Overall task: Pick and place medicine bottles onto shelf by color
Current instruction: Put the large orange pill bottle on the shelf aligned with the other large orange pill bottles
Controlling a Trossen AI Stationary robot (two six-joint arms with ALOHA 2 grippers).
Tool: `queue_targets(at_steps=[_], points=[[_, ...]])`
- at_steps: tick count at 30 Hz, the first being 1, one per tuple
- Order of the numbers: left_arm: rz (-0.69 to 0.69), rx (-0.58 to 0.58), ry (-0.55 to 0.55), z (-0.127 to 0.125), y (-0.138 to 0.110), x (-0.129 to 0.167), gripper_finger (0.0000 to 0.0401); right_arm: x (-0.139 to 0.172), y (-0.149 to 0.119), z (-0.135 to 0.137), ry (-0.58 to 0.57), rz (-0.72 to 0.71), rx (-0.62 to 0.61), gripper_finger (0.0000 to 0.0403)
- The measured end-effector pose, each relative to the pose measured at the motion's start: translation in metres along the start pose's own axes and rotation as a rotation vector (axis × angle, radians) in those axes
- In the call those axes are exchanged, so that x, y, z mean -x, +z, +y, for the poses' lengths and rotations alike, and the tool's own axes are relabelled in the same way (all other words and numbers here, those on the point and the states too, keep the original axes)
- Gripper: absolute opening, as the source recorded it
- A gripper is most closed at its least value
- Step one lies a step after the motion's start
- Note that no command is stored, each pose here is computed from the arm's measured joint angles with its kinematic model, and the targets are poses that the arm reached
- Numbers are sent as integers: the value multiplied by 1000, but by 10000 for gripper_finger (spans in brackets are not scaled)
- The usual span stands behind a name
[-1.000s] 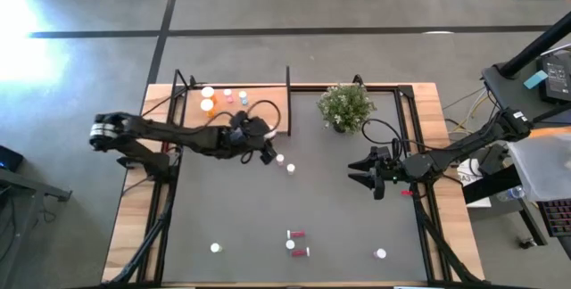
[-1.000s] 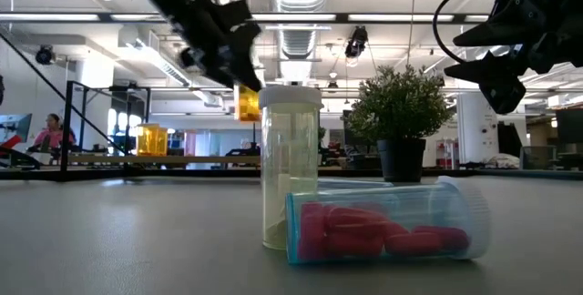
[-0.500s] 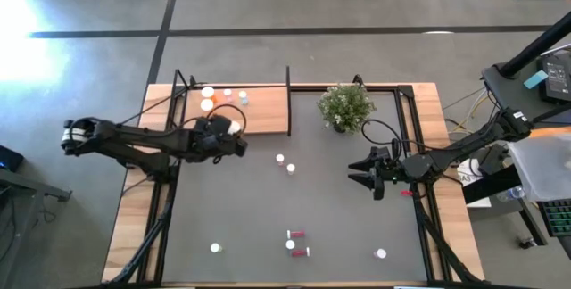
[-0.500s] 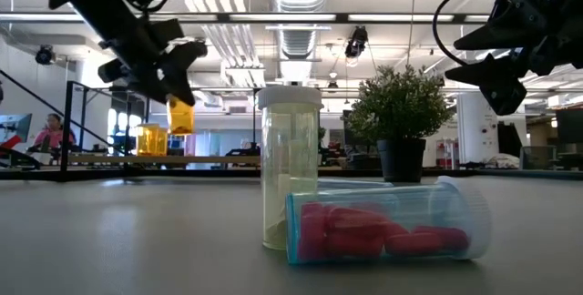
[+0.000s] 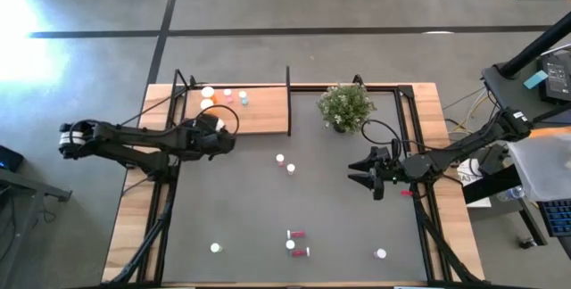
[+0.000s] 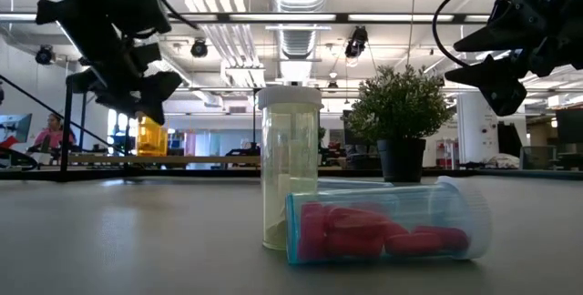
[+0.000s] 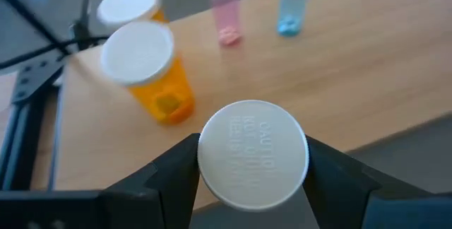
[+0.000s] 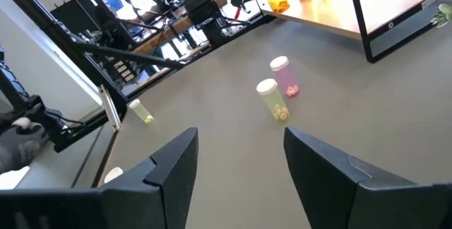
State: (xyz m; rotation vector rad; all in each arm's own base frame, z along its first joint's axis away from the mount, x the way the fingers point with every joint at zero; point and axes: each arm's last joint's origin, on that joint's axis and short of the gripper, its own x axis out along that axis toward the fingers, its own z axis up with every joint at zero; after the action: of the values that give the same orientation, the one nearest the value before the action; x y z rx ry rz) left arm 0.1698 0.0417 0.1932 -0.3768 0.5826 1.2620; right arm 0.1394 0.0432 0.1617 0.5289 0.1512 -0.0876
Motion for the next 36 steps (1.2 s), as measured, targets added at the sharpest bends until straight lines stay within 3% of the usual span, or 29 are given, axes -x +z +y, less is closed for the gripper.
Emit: queue_targets(at_steps=[19, 36], points=[[35, 99, 168, 21, 3, -17, 203, 0, 0, 0, 0, 0, 0, 201], [41, 107, 186, 23, 4, -20, 203, 0, 0, 0, 0, 0, 0, 201]])
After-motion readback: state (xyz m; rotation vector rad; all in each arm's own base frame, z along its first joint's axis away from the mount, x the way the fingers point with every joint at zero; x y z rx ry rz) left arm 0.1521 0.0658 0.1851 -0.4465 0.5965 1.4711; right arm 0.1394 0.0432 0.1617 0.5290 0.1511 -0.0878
